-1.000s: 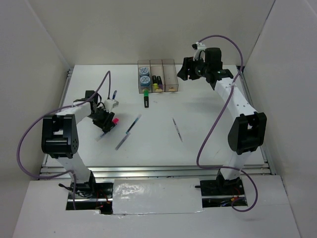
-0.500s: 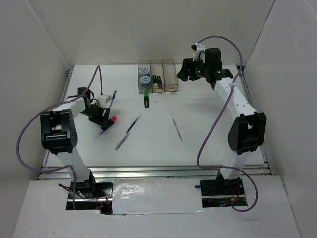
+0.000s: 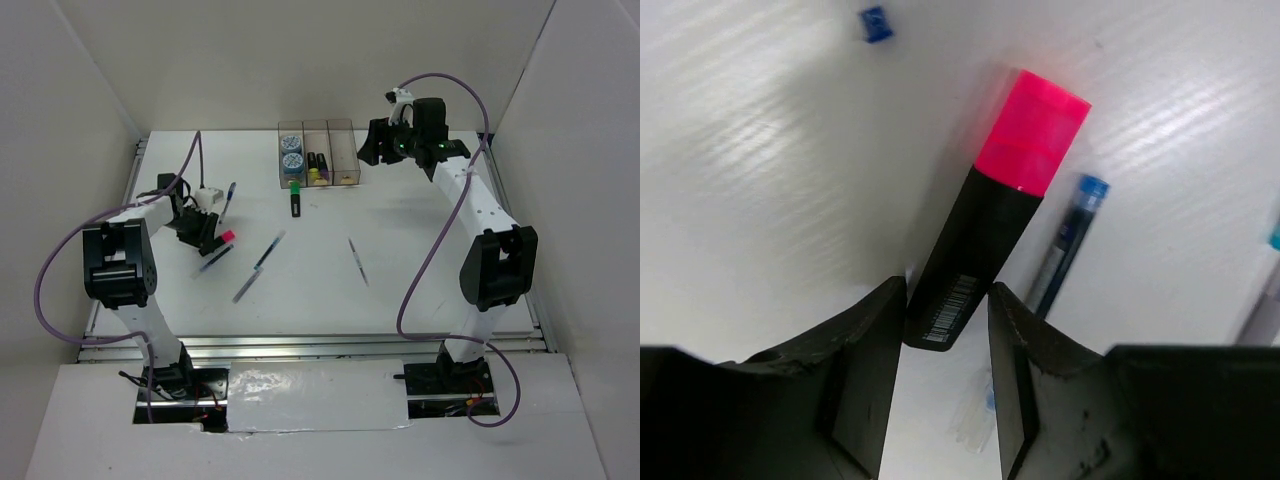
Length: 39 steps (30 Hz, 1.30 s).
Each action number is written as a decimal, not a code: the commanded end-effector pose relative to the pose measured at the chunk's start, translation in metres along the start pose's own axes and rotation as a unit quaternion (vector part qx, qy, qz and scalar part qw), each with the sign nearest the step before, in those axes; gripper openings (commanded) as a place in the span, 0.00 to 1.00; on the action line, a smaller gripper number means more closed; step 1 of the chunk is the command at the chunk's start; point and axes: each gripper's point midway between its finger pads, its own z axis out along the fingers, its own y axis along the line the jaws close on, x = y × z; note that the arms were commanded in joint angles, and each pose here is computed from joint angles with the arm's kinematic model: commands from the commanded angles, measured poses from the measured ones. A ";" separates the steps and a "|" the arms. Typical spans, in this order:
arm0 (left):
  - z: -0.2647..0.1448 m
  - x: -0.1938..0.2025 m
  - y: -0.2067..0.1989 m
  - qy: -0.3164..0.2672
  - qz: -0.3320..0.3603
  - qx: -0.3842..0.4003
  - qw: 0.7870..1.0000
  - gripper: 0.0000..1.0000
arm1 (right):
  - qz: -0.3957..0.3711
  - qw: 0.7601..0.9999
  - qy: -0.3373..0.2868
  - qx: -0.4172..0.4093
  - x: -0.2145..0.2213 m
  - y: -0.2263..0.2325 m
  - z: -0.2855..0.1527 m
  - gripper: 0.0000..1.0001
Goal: Sort the stationery into containers
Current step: Grab a piece of stationery with the left arm
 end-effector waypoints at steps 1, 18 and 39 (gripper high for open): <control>0.005 0.009 0.024 0.013 -0.007 -0.065 0.998 0.50 | -0.017 1.000 -0.013 -0.011 -0.014 0.008 -0.003 0.67; 0.026 0.018 0.002 0.034 0.007 0.006 0.999 0.41 | -0.136 0.986 0.027 -0.097 0.005 0.058 -0.021 0.83; -0.035 -0.026 -0.047 -0.056 0.033 0.081 0.995 0.00 | -0.206 0.971 0.015 -0.121 0.008 0.092 -0.041 0.82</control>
